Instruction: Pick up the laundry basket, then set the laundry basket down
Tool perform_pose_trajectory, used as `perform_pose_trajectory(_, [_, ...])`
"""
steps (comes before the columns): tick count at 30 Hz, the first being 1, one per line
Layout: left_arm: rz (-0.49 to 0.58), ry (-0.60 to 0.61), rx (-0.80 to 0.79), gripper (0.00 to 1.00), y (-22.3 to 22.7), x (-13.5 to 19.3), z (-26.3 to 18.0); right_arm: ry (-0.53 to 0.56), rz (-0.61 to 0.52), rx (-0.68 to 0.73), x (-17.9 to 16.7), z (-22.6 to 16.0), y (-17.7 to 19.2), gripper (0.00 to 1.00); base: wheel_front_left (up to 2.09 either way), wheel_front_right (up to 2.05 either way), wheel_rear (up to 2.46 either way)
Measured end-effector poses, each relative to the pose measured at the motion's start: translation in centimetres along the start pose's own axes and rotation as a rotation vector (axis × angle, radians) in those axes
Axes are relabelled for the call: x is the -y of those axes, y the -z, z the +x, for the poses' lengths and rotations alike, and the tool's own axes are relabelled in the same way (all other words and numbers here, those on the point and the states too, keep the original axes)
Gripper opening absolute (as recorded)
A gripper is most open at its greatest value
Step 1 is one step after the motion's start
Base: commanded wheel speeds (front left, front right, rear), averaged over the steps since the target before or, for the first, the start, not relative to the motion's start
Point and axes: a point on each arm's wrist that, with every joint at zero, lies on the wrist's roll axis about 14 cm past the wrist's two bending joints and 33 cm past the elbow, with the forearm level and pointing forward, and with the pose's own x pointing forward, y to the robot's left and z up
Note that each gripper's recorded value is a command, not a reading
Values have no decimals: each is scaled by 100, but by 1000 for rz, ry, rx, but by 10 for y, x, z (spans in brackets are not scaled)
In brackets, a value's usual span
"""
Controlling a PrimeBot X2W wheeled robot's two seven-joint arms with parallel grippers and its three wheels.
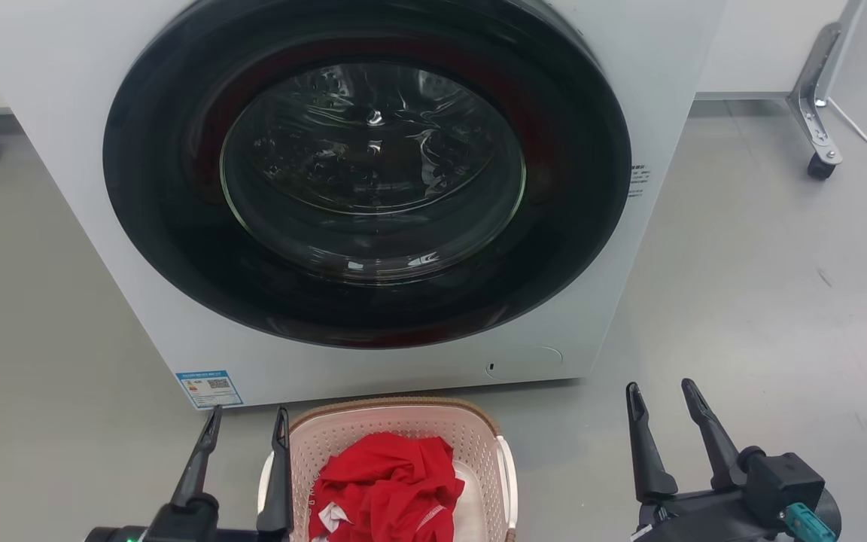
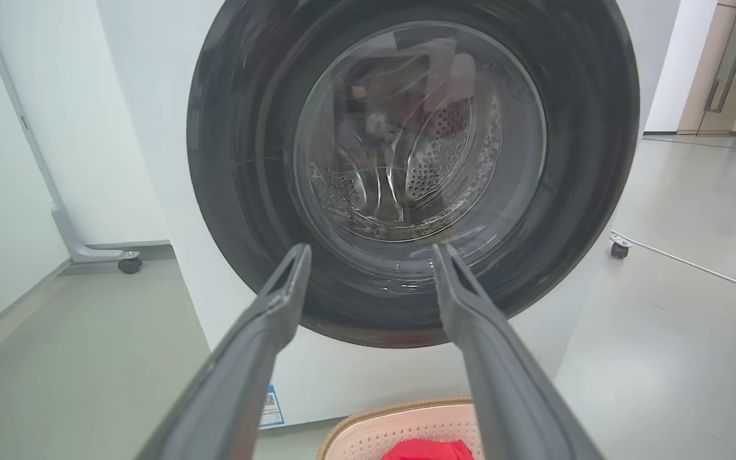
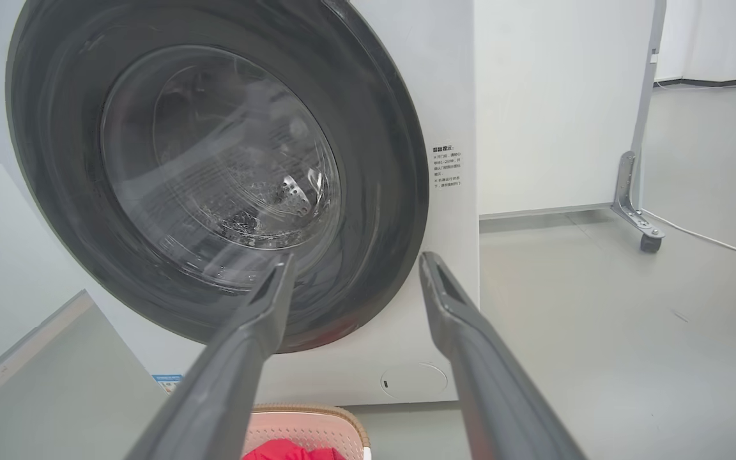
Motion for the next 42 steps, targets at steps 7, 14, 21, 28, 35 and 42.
perform_pose_trajectory(7, [66,5,35,100,-6,2,0,-30,-75,36,-8,1,-6,100,0,0,0])
perform_pose_trajectory(14, [48,-15,32,100,-5,-2,1,-23,-81,36,-6,1,-6,100,0,0,0])
perform_pose_trajectory(21, [45,-27,29,100,-4,-5,1,-13,-81,38,-3,2,-7,100,0,0,0])
perform_pose_trajectory(28, [45,-34,21,100,-2,-7,1,-16,-77,38,-2,2,-7,100,0,0,0])
perform_pose_trajectory(35, [44,-41,19,100,-1,-9,0,-16,-73,38,-3,2,-7,100,0,0,0])
perform_pose_trajectory(42, [41,-43,12,100,1,-9,-1,-19,-76,36,-3,3,-6,100,0,0,0])
